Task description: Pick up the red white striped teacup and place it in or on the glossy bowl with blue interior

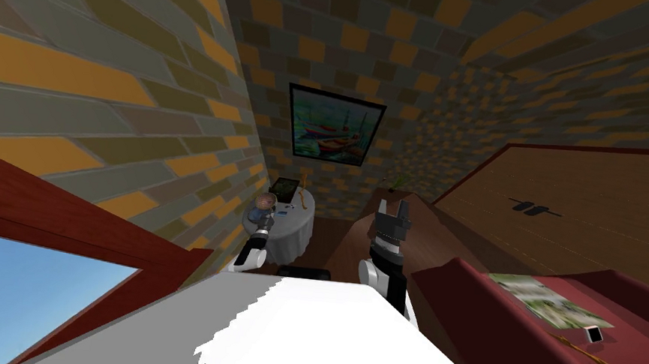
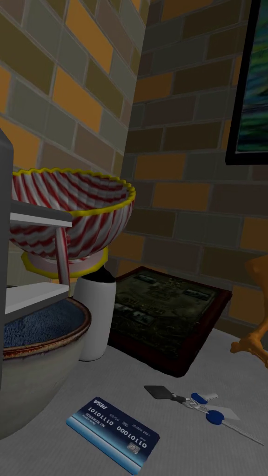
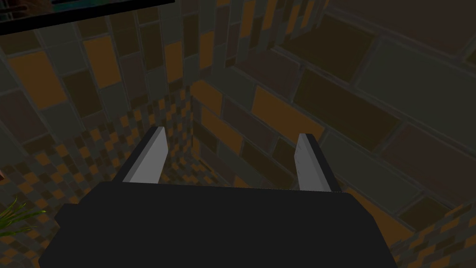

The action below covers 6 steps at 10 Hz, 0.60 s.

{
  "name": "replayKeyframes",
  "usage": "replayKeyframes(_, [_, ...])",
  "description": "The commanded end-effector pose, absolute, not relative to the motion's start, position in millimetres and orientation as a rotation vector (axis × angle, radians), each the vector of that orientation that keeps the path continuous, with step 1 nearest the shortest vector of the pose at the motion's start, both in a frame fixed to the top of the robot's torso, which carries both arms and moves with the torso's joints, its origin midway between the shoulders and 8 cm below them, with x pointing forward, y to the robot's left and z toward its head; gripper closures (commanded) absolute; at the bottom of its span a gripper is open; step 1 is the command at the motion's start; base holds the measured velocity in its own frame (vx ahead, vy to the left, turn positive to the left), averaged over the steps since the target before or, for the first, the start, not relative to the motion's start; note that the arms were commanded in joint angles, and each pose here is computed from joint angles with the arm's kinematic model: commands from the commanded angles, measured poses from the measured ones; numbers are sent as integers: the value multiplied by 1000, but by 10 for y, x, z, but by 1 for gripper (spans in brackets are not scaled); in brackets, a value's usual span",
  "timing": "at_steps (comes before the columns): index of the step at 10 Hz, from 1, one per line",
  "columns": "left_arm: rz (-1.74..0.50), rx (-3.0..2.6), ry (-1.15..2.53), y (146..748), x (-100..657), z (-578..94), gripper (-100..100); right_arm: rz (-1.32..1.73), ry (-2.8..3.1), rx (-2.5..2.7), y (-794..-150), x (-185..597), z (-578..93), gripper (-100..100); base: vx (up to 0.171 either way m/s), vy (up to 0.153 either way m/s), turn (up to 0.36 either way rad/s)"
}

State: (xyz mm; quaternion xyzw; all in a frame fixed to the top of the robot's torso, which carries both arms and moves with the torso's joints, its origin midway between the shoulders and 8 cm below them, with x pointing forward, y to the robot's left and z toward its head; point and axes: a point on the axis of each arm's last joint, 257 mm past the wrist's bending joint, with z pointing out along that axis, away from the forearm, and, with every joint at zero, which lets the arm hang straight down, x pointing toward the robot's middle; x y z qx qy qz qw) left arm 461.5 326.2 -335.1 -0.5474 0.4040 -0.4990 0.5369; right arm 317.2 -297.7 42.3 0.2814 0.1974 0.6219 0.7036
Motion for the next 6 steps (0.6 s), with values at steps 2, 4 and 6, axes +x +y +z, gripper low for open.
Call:
replayKeyframes(2, [-1196,-1273,957,3244,4558,-3334,100,1383,439,626,-2977,3172,423,0,32,151,-2])
replayKeyframes(4, [-1193,-1274,961,3240,4538,-3362,100,1383,439,626,-2977,3172,423,0,27,107,-4])
replayKeyframes(6, [-1192,-1272,959,3248,4532,-3361,-100,1384,439,626,-2976,3172,424,0,2,10,1])
